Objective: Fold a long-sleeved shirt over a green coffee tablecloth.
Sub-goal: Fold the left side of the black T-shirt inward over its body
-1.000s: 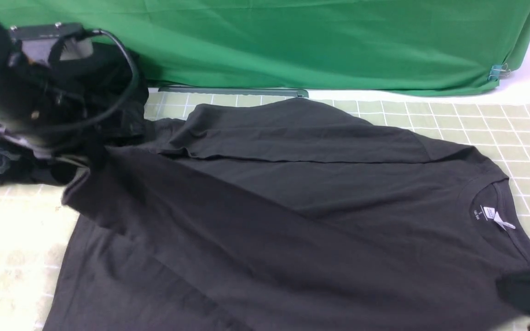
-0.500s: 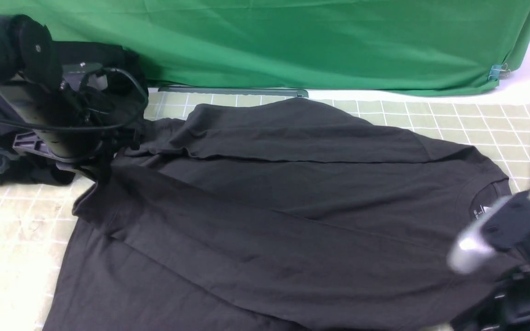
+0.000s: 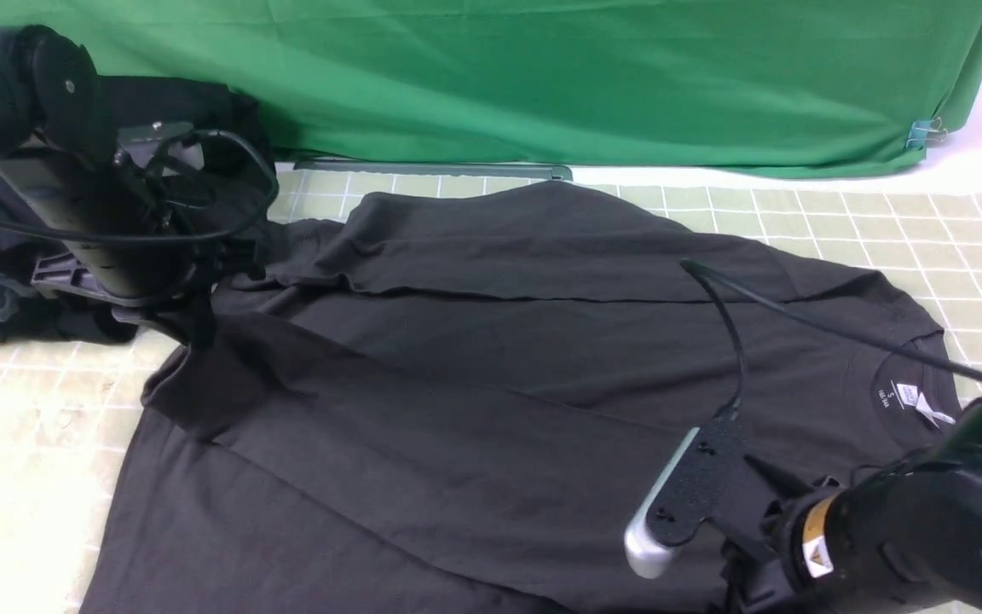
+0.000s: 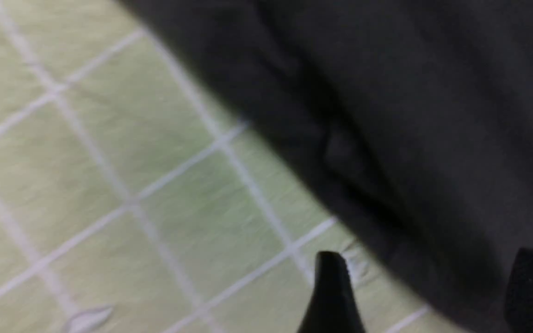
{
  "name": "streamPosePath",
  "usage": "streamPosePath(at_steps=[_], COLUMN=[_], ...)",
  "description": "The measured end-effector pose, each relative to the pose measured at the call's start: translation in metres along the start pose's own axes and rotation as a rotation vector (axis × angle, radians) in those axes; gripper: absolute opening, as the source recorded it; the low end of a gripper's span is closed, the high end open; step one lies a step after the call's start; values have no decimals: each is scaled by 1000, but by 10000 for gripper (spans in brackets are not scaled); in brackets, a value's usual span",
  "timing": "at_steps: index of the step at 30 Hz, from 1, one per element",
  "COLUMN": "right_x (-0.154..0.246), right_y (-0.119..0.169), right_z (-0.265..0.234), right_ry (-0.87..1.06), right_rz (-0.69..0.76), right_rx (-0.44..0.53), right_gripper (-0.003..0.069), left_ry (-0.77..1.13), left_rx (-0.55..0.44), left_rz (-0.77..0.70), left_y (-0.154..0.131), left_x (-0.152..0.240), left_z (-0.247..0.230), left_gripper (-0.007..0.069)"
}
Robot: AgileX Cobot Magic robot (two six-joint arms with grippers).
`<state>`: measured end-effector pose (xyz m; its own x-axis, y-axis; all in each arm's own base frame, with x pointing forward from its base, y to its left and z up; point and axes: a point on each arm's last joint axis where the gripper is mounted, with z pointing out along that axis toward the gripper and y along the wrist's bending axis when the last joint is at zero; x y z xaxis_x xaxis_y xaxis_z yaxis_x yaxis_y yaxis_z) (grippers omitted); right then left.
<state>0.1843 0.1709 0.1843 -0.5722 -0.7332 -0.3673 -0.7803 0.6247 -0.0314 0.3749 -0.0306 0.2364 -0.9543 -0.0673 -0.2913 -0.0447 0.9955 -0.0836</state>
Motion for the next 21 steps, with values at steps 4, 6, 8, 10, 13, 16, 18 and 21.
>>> streamPosePath(at_steps=[4,6,8,10,13,16,18,21], right_x=[-3,-3,-2,-1,3,8,15,34], right_y=[-3,-3,-3,-2,-1,1,3,7], right_z=[18,22,24,23,14,3,-4,-17], right_ry=[3,12,23,30,60,81,93,116], right_rz=[-16,-13,1,4,15,29,45,86], right_rx=[16,16,15,13,8,4,1,-8], right_gripper=[428,386,247,169,39,29,29,29], left_ry=[2,5,14,19,55,81,103,155], left_rx=[3,10,19,20,25,37,51,65], left_rz=[1,-4,-7,-5,1,3,6,0], left_y=[0,-1,-2,-2,-2,-3,-5,-6], left_x=[0,0,1,2,5,8,11,16], left_z=[0,0,0,0,-1,-2,-5,-10], left_gripper=[13,13,13,13,13,13,13,13])
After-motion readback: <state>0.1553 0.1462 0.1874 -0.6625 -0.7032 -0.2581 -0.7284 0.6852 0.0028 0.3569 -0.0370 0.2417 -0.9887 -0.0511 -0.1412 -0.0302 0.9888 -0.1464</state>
